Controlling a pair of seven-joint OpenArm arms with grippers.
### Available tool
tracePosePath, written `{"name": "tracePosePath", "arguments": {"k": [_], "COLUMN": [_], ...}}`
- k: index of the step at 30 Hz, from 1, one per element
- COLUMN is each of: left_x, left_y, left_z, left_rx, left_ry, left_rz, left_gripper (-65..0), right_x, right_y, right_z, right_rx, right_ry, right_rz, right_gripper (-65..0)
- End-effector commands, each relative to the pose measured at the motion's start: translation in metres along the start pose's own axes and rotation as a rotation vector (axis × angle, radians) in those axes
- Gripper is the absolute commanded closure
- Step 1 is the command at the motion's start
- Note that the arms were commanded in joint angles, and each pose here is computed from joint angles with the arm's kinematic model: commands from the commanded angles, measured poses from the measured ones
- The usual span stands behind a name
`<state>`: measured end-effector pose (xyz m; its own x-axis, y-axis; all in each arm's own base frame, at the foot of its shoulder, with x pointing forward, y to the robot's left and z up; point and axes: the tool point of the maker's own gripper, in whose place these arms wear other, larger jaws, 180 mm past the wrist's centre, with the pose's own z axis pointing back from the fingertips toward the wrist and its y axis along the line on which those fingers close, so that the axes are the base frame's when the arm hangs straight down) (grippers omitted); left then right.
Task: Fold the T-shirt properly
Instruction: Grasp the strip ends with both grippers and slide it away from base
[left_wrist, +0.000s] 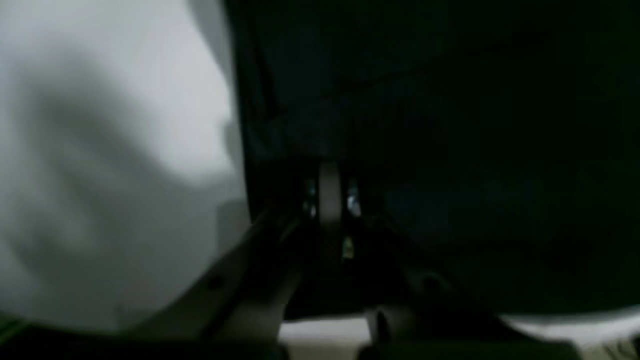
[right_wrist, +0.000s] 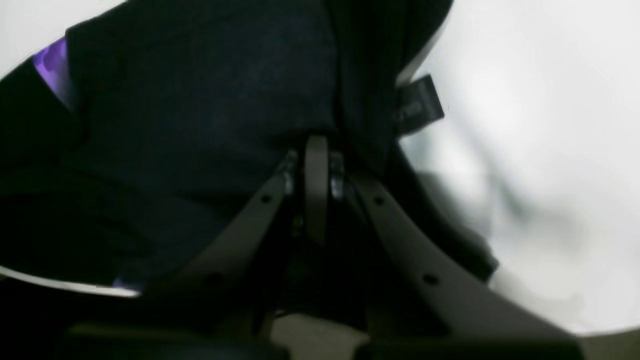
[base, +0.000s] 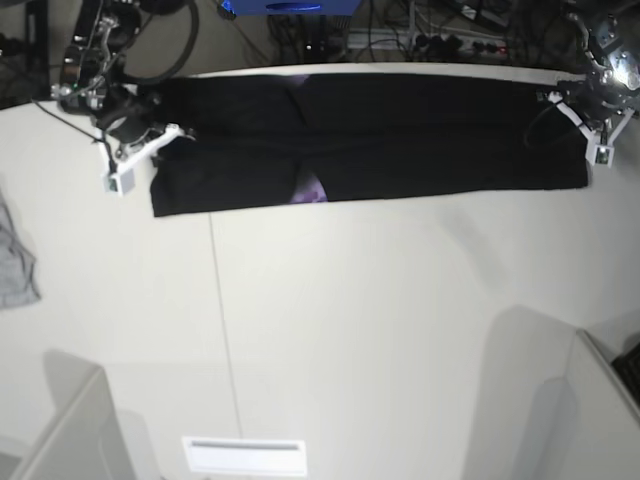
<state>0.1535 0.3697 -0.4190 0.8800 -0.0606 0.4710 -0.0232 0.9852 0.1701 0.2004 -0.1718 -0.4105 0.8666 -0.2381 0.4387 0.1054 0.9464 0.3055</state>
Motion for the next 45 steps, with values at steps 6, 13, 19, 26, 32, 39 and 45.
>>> {"name": "tracePosePath", "arguments": {"k": [6, 13, 19, 26, 32, 39, 45], "left_x": [0.013, 0.042, 0.077, 0.107, 0.119, 0.129, 0.152], "left_y": [-0.005, -0.033, -0.056, -0.077, -0.066, -0.038, -0.02], "left_z": [-0.023, -0.036, -0.043, -0.047, -0.034, -0.01, 0.028], "left_rx": [0.005, -0.038, -0.082, -0.096, -0.059, 0.031, 0.119], "left_ry": [0.032, 0.004, -0.047, -0.095, -0.148, -0.142, -0.216], "left_rz": [-0.008, -0.075, -0.129, -0.145, -0.135, -0.12, -0.136], "left_gripper": [0.0, 0.0, 0.0, 0.0, 0.0, 0.0, 0.0], "right_x": [0.008, 0.041, 0.068, 0.102, 0.134, 0.167, 0.166], "right_y": [-0.02, -0.044, -0.059, -0.065, -0.051, -0.032, -0.006], "right_z": [-0.022, -0.039, -0.053, -0.056, -0.036, 0.0, 0.011], "right_rx": [-0.014, -0.077, -0.173, -0.224, -0.221, -0.227, -0.145], "right_ry": [0.024, -0.007, -0.003, -0.03, -0.137, -0.271, -0.279], "right_rz": [-0.046, -0.035, 0.009, 0.039, 0.089, 0.153, 0.222], "right_gripper": [0.0, 0.0, 0.0, 0.0, 0.0, 0.0, 0.0]}}
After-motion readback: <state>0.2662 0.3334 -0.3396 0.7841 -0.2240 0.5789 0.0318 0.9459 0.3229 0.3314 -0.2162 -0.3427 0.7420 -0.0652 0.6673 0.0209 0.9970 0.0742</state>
